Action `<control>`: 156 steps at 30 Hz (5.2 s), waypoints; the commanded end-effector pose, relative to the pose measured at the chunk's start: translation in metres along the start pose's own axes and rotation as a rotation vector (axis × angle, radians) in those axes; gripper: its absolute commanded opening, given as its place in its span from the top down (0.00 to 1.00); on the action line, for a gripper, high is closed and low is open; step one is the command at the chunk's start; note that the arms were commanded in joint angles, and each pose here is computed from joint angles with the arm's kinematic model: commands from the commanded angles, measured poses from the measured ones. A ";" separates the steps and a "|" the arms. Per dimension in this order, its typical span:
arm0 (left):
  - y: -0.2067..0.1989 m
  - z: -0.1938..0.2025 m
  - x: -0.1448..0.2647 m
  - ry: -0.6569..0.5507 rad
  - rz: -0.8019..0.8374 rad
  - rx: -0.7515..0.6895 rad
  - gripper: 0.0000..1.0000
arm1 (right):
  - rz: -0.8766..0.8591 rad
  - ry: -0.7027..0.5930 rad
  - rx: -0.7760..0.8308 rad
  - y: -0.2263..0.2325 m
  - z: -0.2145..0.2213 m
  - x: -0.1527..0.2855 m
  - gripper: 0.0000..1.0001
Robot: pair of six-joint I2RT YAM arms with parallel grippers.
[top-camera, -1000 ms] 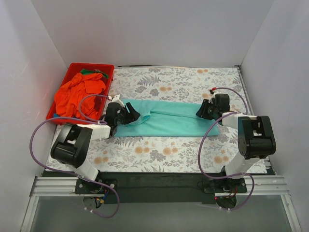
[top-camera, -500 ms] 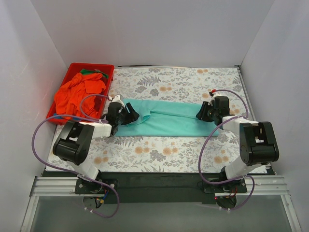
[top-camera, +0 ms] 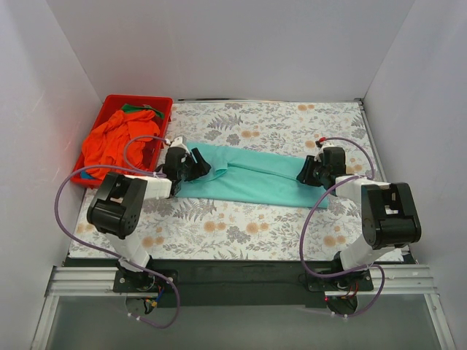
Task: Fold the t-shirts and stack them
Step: Fold the tshirt
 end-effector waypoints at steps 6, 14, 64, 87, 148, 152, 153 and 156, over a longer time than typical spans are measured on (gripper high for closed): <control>0.034 0.003 -0.029 0.083 -0.166 -0.033 0.42 | 0.086 0.085 0.013 -0.002 0.026 0.005 0.61; 0.029 -0.008 -0.071 0.137 -0.120 -0.073 0.41 | 0.079 0.170 0.027 0.010 0.056 0.007 0.61; -0.037 -0.025 -0.195 0.242 0.224 -0.130 0.42 | -0.226 0.411 0.319 0.165 0.190 0.042 0.61; -0.146 -0.149 -0.105 -0.080 0.340 -0.284 0.36 | -0.179 0.220 0.317 0.142 0.155 0.102 0.47; -0.049 0.130 0.157 0.405 -0.115 -0.121 0.55 | -0.101 0.298 0.299 0.102 0.185 0.116 0.82; -0.060 0.137 0.168 0.450 -0.040 -0.079 0.59 | -0.098 0.304 0.307 0.098 0.188 0.116 0.82; -0.062 0.139 0.171 0.458 -0.027 -0.071 0.60 | -0.101 0.305 0.309 0.098 0.188 0.116 0.82; -0.066 0.144 0.179 0.484 0.005 -0.061 0.62 | -0.104 0.305 0.319 0.097 0.188 0.117 0.82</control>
Point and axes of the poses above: each gripper's point midway between its finger pads, its own x axis back along the fingers, its own y axis along the line the jaws close on, z = x × y, the point moved 6 cm from there along x, back along the fingers, and after that the axes turned 6 degrees about -x, right-handed, at the moved point
